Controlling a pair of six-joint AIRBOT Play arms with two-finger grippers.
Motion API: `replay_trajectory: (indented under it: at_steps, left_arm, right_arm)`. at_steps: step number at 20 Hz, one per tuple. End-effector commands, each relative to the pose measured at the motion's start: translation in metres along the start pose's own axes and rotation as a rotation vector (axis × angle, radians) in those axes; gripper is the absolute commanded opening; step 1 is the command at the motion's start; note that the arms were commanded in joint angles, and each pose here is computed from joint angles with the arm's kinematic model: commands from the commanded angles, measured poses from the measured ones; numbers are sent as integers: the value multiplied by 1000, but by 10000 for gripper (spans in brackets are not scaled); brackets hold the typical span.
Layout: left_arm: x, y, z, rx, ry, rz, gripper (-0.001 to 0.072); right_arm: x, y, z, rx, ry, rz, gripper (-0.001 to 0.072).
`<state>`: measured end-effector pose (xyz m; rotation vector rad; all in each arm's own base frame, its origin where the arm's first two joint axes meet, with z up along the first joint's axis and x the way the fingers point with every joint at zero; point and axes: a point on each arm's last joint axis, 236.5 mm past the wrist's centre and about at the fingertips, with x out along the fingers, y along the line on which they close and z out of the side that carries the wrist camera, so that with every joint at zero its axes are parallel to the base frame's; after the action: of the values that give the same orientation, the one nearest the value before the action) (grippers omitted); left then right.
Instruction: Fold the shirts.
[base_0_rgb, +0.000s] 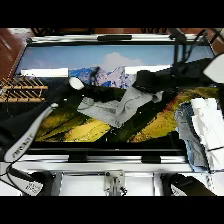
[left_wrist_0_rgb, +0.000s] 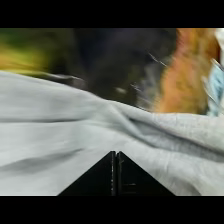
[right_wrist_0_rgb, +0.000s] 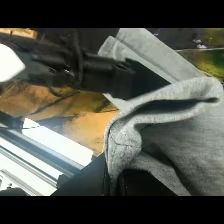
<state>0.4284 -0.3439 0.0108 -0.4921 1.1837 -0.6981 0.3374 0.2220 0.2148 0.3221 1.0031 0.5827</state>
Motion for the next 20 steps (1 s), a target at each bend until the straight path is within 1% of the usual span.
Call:
replay_trajectory:
  at_steps: [1,2,4,6,8,10,12,13,14,15,17,20]
  left_arm:
    - [-93,66,25,21,-45,240,28]
    - [-131,83,35,20,-91,315,28]
    - [-202,99,50,13,-196,398,29]
    - [-265,100,58,-8,-311,428,29]
    - [-316,91,58,-9,-411,451,30]
    - [-351,76,52,15,-478,466,30]
    - [-366,61,44,35,-504,466,30]
    - [-368,55,40,44,-504,463,30]
    - [-367,51,37,50,-495,459,30]
    - [-364,49,35,54,-483,455,30]
    - [-356,48,33,59,-467,449,30]
    - [-343,61,25,34,-429,451,30]
  right_arm:
    - [43,-1,3,-17,33,-3,56]
    - [64,-6,-3,-18,77,-9,56]
    - [110,-15,-12,-18,140,-18,56]
    - [159,-20,-18,1,170,-9,56]
    - [205,-20,-26,60,189,33,56]
    - [244,-15,-32,131,191,90,56]
    - [274,-7,-39,216,195,149,63]
    - [284,-3,-42,249,196,174,199]
    - [290,4,-41,257,186,205,408]
    - [290,12,-36,240,163,239,458]
    - [276,23,-24,184,133,281,458]
    - [236,7,-5,77,121,231,458]
